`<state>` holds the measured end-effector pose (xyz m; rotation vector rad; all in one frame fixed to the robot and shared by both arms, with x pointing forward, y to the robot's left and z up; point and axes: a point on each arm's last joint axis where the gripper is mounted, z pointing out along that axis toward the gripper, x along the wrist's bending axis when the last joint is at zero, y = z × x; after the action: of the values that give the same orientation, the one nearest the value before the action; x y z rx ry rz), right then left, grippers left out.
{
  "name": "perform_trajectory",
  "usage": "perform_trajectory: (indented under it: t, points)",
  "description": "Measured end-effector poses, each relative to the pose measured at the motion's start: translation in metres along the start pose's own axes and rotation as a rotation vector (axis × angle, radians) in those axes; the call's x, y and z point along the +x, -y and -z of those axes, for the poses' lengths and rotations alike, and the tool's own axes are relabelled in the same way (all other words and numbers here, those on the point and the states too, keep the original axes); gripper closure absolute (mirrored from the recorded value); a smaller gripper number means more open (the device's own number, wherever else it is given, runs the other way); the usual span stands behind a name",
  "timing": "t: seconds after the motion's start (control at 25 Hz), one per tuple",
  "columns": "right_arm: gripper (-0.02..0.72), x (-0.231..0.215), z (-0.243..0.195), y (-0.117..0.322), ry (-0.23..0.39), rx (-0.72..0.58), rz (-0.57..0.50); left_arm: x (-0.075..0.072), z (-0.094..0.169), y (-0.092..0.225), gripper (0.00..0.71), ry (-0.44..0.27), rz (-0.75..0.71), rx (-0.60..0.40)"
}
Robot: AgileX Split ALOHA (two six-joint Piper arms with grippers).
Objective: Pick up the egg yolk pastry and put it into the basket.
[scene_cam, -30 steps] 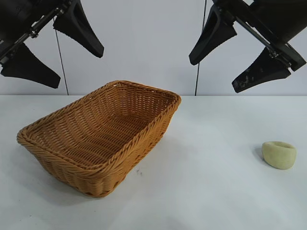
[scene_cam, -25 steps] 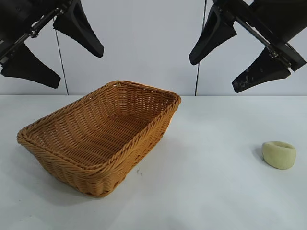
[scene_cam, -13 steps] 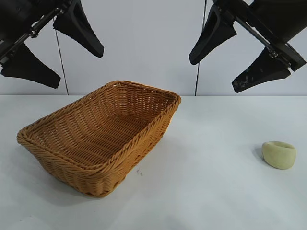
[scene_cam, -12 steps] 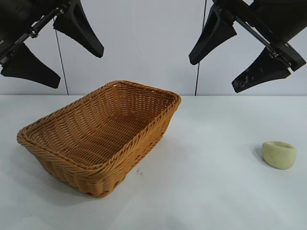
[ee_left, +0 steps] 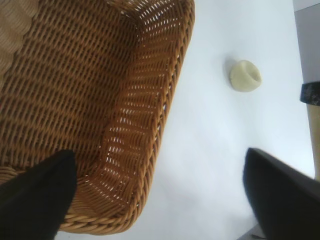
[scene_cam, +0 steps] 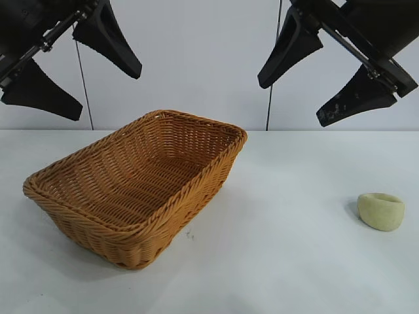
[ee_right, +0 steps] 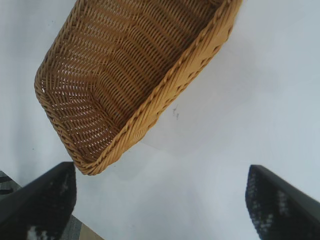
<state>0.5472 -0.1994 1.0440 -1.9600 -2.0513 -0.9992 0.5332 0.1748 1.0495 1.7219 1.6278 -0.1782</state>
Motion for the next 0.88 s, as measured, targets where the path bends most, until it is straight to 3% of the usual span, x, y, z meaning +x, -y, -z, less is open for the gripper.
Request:
perform_trajectory:
  t: [0.2, 0.6, 0.88]
  points:
    - [0.071, 0.0, 0.0, 0.0, 0.0, 0.0, 0.0, -0.001, 0.005, 0.0, 0.016, -0.007, 0.015, -0.009]
    - [0.071, 0.0, 0.0, 0.0, 0.0, 0.0, 0.0, -0.009, 0.052, 0.017, 0.016, -0.111, 0.152, -0.1]
    - [0.071, 0.0, 0.0, 0.0, 0.0, 0.0, 0.0, -0.001, 0.04, 0.047, 0.016, -0.141, 0.327, -0.011]
